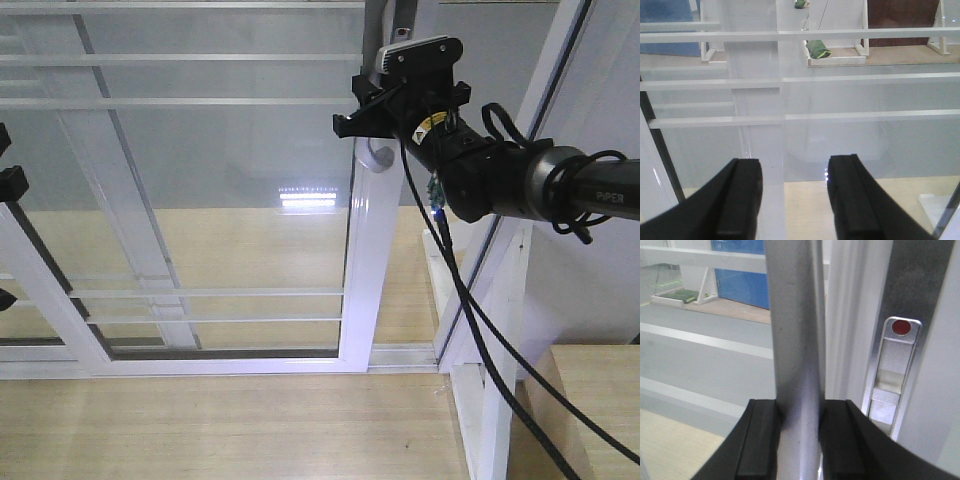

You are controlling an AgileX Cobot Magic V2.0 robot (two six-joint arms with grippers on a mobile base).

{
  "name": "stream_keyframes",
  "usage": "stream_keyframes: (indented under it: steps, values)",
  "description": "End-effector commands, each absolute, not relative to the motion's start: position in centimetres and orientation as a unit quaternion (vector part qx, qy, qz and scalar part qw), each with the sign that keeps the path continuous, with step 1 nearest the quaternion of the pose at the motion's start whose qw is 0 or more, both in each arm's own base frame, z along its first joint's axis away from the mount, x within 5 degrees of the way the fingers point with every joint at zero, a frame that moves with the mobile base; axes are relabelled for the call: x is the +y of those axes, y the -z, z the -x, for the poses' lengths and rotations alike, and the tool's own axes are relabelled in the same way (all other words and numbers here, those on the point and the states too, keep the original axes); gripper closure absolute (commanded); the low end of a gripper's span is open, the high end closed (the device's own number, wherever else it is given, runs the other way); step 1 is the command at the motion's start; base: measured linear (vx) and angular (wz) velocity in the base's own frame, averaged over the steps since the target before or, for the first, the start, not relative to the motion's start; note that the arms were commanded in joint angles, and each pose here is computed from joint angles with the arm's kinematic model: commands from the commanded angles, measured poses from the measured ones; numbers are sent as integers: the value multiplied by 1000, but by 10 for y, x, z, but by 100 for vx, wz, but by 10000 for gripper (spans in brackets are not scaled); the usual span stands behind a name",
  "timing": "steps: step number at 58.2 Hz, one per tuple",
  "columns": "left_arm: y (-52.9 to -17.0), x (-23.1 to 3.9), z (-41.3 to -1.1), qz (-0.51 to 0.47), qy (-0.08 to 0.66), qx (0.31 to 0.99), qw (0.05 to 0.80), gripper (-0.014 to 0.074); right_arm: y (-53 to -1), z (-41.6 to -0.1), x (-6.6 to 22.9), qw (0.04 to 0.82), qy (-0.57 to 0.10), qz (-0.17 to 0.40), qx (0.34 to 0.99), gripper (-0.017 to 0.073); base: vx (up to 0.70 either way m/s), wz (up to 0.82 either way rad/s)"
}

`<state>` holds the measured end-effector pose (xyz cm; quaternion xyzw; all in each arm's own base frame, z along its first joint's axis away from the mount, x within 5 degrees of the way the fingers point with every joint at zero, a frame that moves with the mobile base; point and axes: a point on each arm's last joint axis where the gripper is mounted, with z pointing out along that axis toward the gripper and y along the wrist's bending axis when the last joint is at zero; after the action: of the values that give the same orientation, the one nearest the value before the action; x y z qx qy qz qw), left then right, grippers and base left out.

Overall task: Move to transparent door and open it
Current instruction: 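Pull the handle with the right gripper, sliding the door open partway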

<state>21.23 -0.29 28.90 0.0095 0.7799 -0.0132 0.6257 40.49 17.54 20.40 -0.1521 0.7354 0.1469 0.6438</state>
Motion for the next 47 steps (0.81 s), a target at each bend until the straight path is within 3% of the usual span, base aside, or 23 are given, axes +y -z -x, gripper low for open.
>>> stream_keyframes:
  steps: [1,28,47]
  values:
    - [-311,-5,-214,-10,23,738,674,165,-234,-386,207,674,-190,193,688,531,0,0]
    - [-311,-5,-214,-10,23,739,674,165,-246,-379,234,677,-210,219,671,526,0,0]
    - [-310,-7,-214,-71,-11,738,671,165,-278,-374,209,650,-175,208,710,522,0,0]
